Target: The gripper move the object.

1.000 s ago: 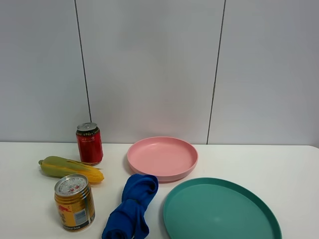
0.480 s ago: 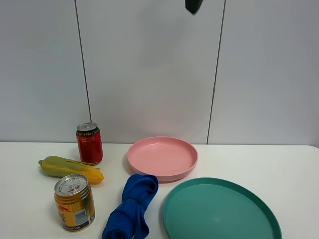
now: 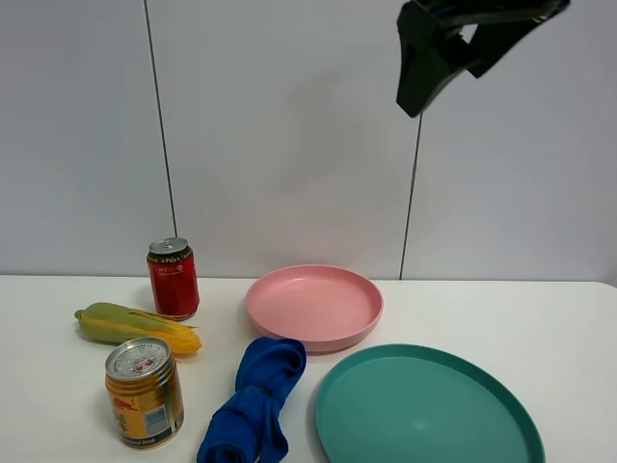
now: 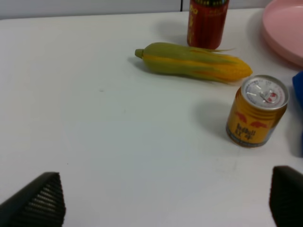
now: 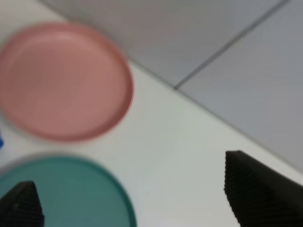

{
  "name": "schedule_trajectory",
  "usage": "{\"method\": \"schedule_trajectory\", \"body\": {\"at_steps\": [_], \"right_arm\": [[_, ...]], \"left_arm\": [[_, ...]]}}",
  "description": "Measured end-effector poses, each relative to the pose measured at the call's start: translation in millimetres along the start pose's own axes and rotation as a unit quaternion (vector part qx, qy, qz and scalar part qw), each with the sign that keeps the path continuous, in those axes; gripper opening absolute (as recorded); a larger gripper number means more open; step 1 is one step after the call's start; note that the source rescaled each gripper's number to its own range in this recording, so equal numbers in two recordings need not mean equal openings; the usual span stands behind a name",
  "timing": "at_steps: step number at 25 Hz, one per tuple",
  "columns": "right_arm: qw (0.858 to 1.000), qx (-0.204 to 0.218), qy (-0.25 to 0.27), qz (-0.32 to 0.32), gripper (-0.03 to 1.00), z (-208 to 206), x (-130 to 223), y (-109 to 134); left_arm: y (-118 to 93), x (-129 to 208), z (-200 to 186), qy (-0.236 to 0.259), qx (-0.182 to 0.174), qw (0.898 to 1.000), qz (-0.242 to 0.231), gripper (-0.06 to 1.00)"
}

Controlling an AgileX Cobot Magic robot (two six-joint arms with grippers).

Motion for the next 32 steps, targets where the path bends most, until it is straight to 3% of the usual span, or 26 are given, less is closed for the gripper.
{"method": "schedule_trajectory", "body": {"at_steps": [4, 10, 19, 26, 32], "right_arm": [[0.999, -0.002, 0.021, 0.044, 0.73, -11.5, 35.6, -16.9], [0.991, 0.041, 0.046, 0.116, 0.73, -28.4, 93.7, -63.1], [0.969, 0.106, 0.025, 0.223, 0.73, -84.8, 170.7, -111.1], [0.945, 0.153, 0.001, 0.289, 0.73, -119.4, 213.6, -125.3], [0.915, 0.169, -0.036, 0.364, 0.73, -129.2, 250.7, -117.3]], "left_arm": [[0.1, 0.1, 0.0, 0.000, 0.000, 1.000, 0.000, 1.00], [0.1, 0.1, 0.0, 0.000, 0.000, 1.000, 0.000, 1.00], [0.1, 0.1, 0.0, 0.000, 0.000, 1.000, 0.000, 1.00], [0.1, 0.1, 0.0, 0.000, 0.000, 1.000, 0.000, 1.00], [0.1, 0.1, 0.0, 0.000, 0.000, 1.000, 0.000, 1.00]]}}
Point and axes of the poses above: a point on each arm's last joint axis where the gripper is mounted, z pointing out along that axis toward the gripper, y along the wrist's bending axis when the last joint is at zero, x = y × z, the point moved 9 cm from there along z, pointing out along that axis toward the gripper, and after that the axes turned 15 degrees about z, right-handed, at the moved point
